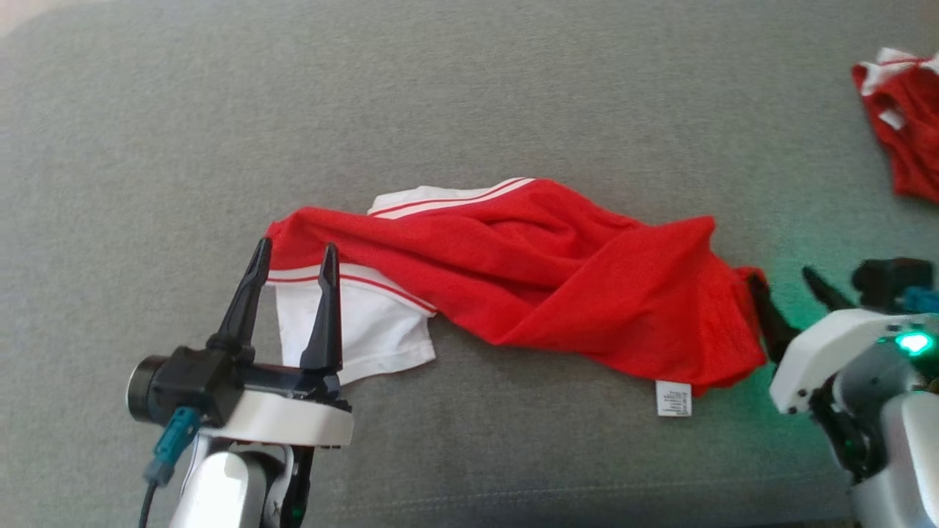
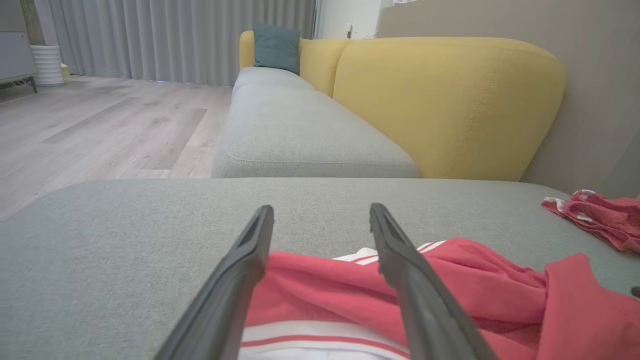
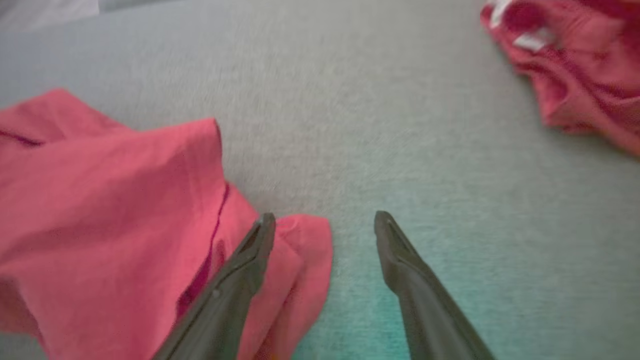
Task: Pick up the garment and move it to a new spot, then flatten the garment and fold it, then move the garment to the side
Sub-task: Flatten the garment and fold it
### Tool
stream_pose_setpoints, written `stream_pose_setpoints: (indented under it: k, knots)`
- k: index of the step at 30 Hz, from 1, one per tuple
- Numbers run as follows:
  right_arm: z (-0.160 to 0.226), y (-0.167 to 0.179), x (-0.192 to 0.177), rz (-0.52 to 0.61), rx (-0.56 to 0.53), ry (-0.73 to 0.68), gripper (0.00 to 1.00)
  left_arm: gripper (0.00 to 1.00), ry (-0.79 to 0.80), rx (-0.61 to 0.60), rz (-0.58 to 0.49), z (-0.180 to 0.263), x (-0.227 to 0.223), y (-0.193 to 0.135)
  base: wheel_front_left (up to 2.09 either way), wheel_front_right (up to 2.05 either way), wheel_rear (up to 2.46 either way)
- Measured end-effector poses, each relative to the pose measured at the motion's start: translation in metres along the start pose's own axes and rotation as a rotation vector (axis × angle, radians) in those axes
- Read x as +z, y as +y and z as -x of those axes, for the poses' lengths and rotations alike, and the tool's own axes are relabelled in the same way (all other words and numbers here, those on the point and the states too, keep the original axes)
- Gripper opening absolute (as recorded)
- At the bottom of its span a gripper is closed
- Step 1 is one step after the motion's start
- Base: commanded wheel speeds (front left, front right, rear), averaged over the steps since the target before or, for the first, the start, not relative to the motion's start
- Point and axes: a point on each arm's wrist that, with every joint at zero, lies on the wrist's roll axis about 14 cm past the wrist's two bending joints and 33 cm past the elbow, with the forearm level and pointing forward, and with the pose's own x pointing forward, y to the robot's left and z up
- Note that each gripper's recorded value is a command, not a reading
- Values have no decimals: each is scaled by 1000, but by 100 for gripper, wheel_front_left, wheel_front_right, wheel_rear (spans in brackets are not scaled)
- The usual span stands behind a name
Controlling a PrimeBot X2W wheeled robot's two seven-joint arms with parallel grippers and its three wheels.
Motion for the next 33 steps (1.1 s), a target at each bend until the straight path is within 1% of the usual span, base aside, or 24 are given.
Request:
stream_pose_setpoints:
  k: [1,3,4,6,10,11,13,15,16,21,25,28,33]
  knots:
    - [-7,8,-13,16,30,66,100,100,3,13,-2,2,-1,4,0,0,0]
    - [-9,12,-19,15,46,94,100,100,4,22,0,3,-1,6,0,0,0]
    - [-11,21,-32,13,77,153,100,100,6,37,0,4,-1,10,0,0,0]
    - [-11,27,-44,23,103,211,100,100,7,43,-1,5,-1,12,0,0,0]
    - [-13,29,-47,36,127,247,100,100,6,48,-2,6,0,13,0,0,0]
    - [-14,29,-46,42,129,253,89,100,6,48,-1,6,-1,13,0,0,0]
    - [-18,31,-43,53,138,254,43,100,7,48,-1,6,-1,13,0,0,0]
    - [-23,34,-38,56,145,247,18,100,8,49,-1,6,-1,14,0,0,0]
    - [-25,35,-35,60,148,238,0,100,9,49,-1,6,-2,14,0,0,0]
    - [-40,31,-11,96,132,164,0,100,13,52,0,5,-3,15,0,0,0]
    - [-57,19,35,136,93,51,0,100,15,53,0,4,-5,16,0,0,0]
    - [-69,19,72,160,80,-33,0,100,9,57,-3,1,-3,18,0,0,0]
    - [-86,20,106,198,59,-111,0,100,17,64,-4,3,-5,20,0,0,0]
